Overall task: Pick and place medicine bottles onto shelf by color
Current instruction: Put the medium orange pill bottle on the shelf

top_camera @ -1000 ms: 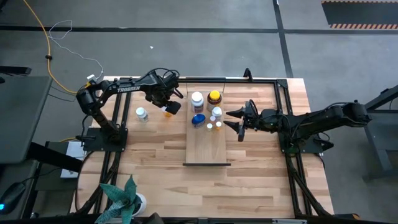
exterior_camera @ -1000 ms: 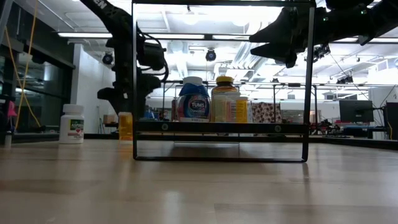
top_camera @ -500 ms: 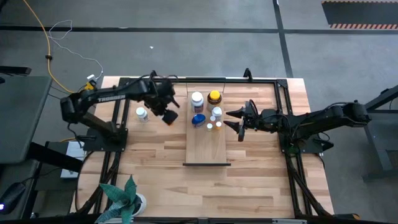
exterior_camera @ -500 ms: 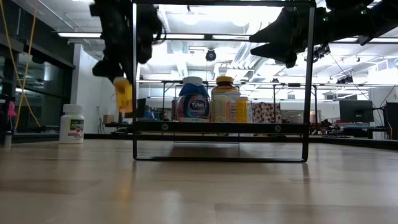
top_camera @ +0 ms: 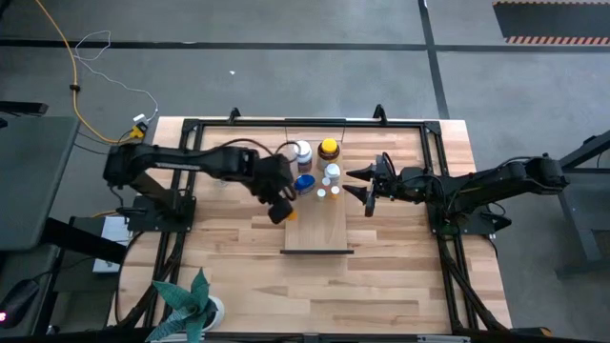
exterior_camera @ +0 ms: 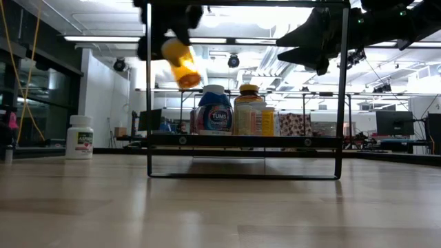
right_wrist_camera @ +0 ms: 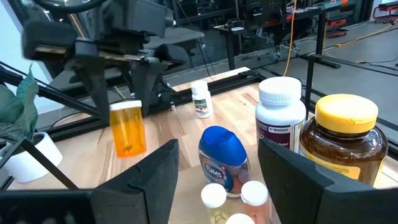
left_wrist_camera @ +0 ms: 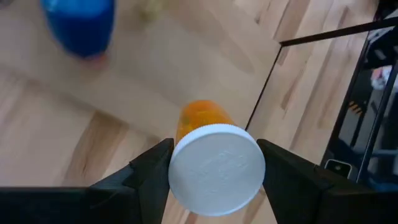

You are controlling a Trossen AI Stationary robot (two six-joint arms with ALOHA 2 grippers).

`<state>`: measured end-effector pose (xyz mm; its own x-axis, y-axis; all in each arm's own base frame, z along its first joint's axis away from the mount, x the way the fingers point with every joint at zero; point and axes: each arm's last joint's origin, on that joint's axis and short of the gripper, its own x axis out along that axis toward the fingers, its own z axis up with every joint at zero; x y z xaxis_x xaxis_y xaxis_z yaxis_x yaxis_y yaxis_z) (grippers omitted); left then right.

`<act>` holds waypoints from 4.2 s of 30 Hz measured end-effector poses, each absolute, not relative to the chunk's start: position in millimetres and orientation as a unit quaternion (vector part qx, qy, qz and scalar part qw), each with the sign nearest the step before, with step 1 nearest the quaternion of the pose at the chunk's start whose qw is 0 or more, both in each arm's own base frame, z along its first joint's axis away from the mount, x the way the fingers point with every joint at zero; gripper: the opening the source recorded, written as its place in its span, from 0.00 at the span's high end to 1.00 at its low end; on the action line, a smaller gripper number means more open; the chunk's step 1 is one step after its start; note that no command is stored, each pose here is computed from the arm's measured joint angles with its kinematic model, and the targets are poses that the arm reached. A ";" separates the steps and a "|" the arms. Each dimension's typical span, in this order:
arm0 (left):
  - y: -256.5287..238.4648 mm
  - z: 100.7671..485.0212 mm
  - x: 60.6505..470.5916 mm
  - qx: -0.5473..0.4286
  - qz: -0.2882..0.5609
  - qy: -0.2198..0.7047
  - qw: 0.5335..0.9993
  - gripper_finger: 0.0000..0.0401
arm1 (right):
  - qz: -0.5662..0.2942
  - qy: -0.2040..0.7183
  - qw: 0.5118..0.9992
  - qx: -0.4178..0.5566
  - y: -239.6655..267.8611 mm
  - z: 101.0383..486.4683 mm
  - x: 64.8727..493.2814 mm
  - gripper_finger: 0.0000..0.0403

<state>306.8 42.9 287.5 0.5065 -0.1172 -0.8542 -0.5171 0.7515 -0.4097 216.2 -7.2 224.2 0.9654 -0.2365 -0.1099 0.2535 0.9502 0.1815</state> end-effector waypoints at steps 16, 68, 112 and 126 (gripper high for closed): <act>53.5 246.2 384.3 -0.120 0.141 0.610 0.771 0.47 | -0.124 0.044 0.987 0.097 -7.2 224.0 216.2 0.48; 52.8 271.3 398.0 -0.112 0.057 0.588 0.799 0.35 | -0.124 0.045 0.987 0.094 -7.2 224.0 216.1 0.48; 51.9 254.4 390.7 -0.108 0.054 0.621 0.775 1.00 | -0.124 0.044 0.987 0.094 -7.2 224.2 216.2 0.48; 55.0 250.4 393.9 -0.104 0.063 0.617 0.777 1.00 | -0.124 0.044 0.987 0.094 -7.2 224.1 216.2 0.48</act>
<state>393.9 55.0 250.4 0.2297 -0.0307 -0.9728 -0.2260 0.9705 -0.0840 216.2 -7.2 224.1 0.9654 -0.2360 -0.1108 0.2527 0.9515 0.1754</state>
